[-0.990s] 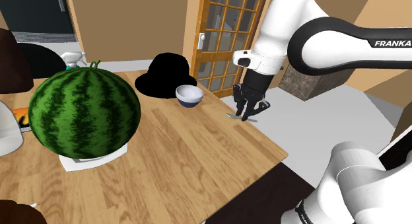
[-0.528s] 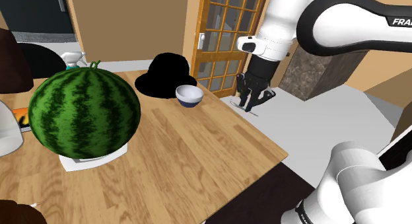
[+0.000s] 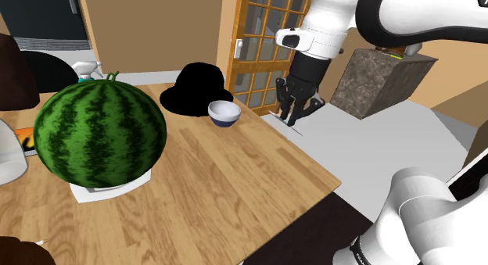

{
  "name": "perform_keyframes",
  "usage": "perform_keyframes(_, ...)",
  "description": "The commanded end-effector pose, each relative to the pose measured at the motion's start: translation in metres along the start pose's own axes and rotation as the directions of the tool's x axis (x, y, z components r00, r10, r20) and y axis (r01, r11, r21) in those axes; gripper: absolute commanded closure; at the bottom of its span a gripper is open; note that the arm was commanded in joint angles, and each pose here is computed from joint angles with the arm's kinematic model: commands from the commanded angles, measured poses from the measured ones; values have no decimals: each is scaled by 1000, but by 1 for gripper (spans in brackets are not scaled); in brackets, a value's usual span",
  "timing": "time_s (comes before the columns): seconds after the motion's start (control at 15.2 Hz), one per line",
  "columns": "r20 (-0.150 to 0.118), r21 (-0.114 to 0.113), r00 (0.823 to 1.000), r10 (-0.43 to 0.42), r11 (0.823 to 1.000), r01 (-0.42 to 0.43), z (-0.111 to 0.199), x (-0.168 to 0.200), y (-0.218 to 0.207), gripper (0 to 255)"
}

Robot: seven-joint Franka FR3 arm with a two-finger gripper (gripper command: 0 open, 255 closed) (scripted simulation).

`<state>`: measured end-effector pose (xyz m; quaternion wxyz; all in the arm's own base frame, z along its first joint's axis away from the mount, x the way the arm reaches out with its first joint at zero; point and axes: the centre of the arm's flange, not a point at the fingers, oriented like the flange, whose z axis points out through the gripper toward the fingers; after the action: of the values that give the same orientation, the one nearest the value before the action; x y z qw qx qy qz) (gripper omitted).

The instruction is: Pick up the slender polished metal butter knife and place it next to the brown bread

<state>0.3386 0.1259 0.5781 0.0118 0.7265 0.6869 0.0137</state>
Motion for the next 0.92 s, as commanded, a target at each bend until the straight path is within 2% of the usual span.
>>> perform_keyframes(0.0,0,0,1000,1,1000,-1,0,25,-4,255)
perform_keyframes(0.86,0,0,1000,1,1000,-1,0,196,-20,255)
